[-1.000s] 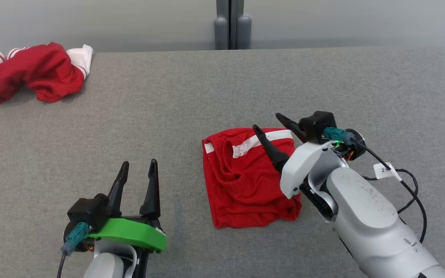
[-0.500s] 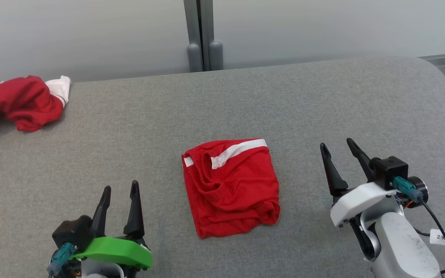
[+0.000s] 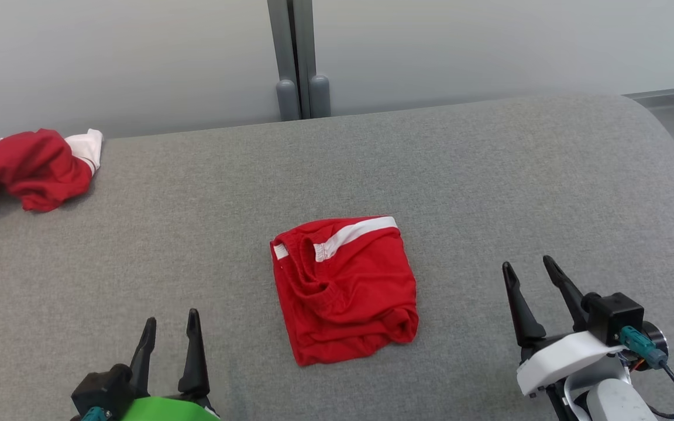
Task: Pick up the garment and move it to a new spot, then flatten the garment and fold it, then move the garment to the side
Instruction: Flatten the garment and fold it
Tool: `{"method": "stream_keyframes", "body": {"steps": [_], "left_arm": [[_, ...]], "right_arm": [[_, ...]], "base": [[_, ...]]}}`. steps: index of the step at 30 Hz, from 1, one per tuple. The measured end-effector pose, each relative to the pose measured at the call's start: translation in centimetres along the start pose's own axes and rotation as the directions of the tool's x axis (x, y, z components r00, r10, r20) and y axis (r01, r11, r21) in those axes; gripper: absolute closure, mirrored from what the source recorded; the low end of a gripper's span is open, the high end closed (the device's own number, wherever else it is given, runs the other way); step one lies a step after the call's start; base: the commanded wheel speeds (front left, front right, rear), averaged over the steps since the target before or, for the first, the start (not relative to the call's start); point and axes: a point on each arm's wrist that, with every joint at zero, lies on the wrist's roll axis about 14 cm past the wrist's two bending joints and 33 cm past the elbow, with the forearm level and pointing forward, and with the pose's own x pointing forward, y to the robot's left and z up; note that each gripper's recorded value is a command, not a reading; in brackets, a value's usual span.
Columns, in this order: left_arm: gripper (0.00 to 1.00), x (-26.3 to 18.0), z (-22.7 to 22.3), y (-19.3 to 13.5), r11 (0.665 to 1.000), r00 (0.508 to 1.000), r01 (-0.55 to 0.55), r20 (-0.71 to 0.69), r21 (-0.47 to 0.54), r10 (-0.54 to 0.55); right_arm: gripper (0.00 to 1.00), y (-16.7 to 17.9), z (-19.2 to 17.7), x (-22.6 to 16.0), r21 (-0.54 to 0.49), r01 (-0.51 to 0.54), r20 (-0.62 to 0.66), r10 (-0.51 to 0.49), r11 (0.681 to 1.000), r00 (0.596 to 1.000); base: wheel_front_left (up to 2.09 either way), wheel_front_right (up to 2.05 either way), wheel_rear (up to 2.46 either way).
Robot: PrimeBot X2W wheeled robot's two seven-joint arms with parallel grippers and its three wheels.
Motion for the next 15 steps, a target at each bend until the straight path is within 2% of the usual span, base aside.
{"method": "stream_keyframes", "body": {"steps": [15], "left_arm": [[0.00,-0.6,-0.1,-0.5,1.000,1.000,0.012,-0.002,0.012,-0.012]], "right_arm": [[0.00,-0.5,-1.1,-1.0,-0.007,0.016,-0.037,-0.016,1.000,0.999]], "base": [[0.00,0.00,0.00]]}}
